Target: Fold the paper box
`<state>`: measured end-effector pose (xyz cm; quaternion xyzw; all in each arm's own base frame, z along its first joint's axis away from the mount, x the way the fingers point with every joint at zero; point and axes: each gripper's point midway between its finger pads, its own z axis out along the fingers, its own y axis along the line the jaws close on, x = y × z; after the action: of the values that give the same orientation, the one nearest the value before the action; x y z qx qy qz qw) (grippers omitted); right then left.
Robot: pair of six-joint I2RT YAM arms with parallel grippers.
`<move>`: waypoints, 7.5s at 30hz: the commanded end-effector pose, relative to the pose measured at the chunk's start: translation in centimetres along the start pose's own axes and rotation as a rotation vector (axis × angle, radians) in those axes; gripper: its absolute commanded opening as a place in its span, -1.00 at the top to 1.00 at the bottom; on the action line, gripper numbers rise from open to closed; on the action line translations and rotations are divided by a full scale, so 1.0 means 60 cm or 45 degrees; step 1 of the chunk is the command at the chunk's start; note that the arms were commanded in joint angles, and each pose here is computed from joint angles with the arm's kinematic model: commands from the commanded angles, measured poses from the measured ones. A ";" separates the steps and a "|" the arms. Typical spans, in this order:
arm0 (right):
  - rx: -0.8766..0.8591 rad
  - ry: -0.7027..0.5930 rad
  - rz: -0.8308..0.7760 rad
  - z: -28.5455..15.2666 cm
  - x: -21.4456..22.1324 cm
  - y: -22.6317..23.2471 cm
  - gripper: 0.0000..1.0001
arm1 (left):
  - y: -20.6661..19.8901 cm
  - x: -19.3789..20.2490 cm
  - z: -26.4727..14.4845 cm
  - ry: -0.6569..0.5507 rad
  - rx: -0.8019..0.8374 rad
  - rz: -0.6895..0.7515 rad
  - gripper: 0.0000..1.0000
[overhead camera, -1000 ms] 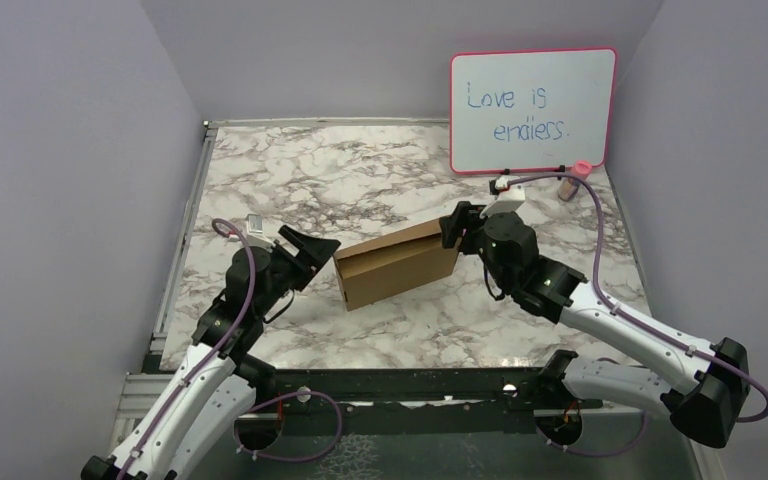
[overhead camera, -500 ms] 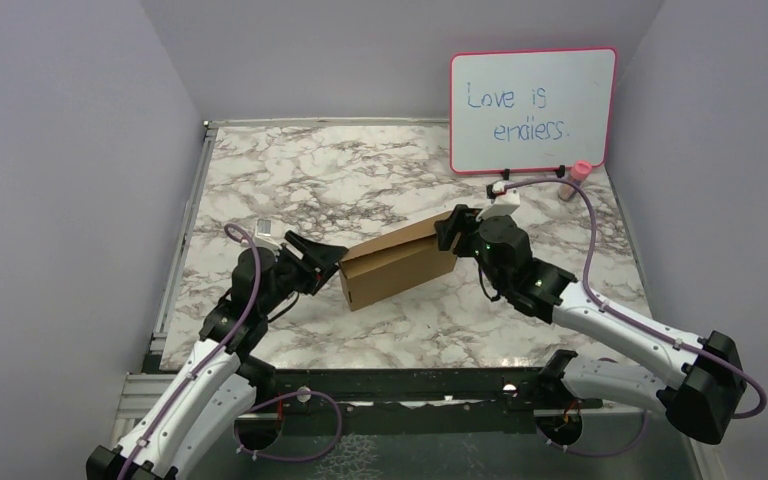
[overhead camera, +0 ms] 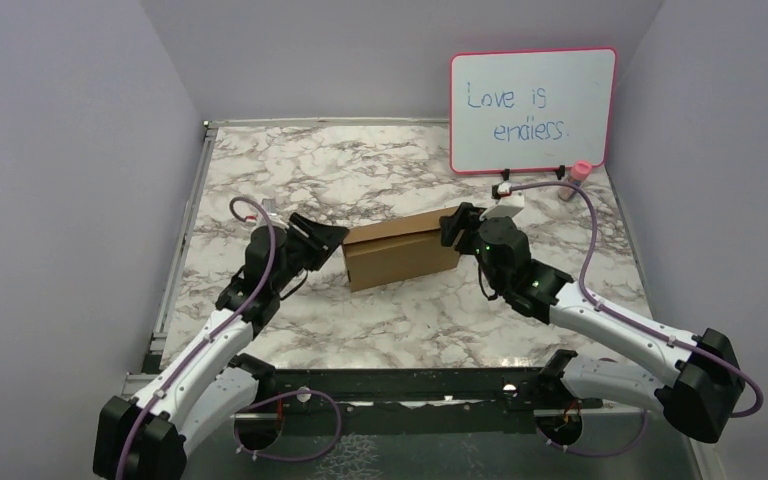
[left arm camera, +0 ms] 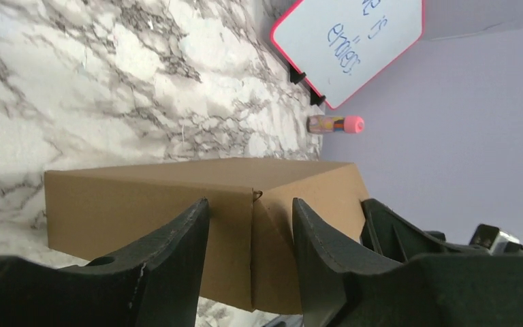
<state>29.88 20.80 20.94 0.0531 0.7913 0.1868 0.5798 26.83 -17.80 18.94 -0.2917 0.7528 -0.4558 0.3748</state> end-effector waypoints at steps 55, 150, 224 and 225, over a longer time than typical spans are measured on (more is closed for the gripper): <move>-0.579 0.511 0.489 0.014 0.064 -0.046 -0.01 | 0.028 0.022 -0.007 0.222 0.127 0.268 0.05; -0.383 0.937 0.620 -0.011 0.325 -0.170 0.67 | 0.248 -0.009 0.005 0.056 -0.334 0.037 1.00; -0.642 0.443 0.242 0.025 -0.013 -0.072 -0.24 | 0.007 -0.107 0.003 0.066 -0.057 0.735 -0.10; -0.649 0.427 0.216 0.022 -0.021 -0.070 -0.32 | -0.005 -0.118 -0.005 0.042 -0.057 0.823 -0.13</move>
<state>31.73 17.96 18.41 -0.0217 0.7918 0.4783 0.3791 30.59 -14.11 18.73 -0.1334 0.8053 -0.3924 0.4239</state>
